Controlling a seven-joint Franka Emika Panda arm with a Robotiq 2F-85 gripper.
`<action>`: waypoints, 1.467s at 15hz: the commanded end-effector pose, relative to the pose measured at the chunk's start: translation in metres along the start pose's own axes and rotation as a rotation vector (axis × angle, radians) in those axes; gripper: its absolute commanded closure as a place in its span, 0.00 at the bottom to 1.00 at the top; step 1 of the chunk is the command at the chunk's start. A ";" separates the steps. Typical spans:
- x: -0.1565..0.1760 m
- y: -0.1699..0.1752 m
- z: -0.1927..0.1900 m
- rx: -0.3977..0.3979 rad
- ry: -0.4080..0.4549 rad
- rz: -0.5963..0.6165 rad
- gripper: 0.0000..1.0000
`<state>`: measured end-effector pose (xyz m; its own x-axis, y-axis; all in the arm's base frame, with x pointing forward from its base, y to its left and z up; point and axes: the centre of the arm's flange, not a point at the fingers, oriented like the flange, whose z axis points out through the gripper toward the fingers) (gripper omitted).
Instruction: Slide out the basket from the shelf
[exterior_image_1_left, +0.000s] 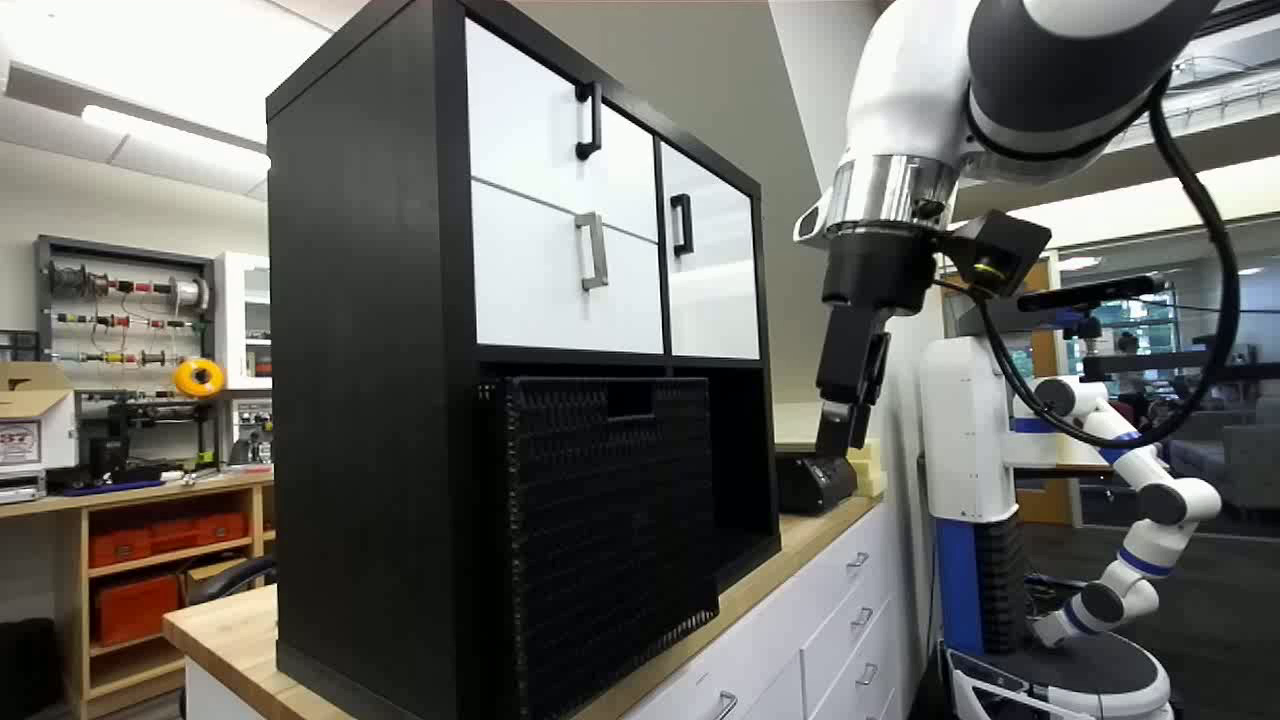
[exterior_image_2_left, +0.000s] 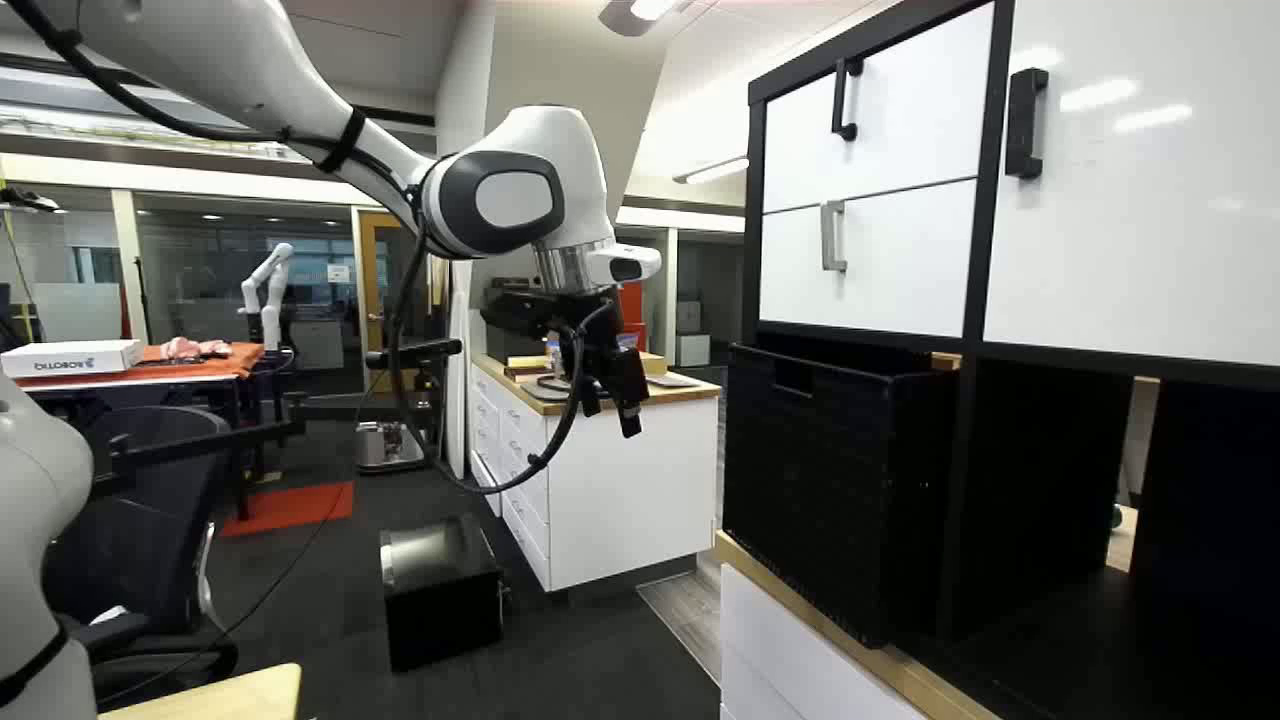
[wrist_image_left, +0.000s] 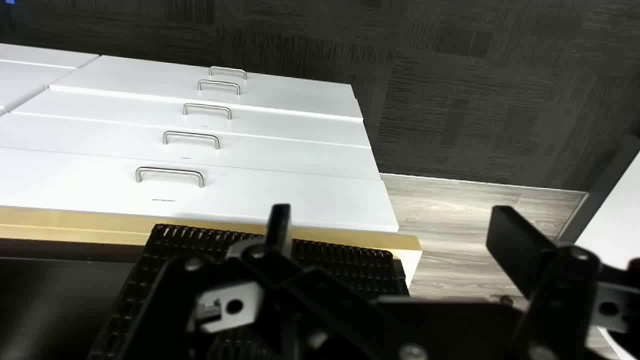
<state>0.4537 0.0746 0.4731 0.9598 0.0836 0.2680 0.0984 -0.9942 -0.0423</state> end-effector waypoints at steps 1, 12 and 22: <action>0.000 0.000 0.000 0.000 0.000 0.000 0.00; 0.000 0.000 0.000 0.000 0.000 0.000 0.00; 0.059 -0.001 0.007 0.038 0.060 -0.205 0.00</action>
<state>0.4784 0.0790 0.4766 0.9328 0.1977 0.3013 0.2120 -0.9771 -0.0153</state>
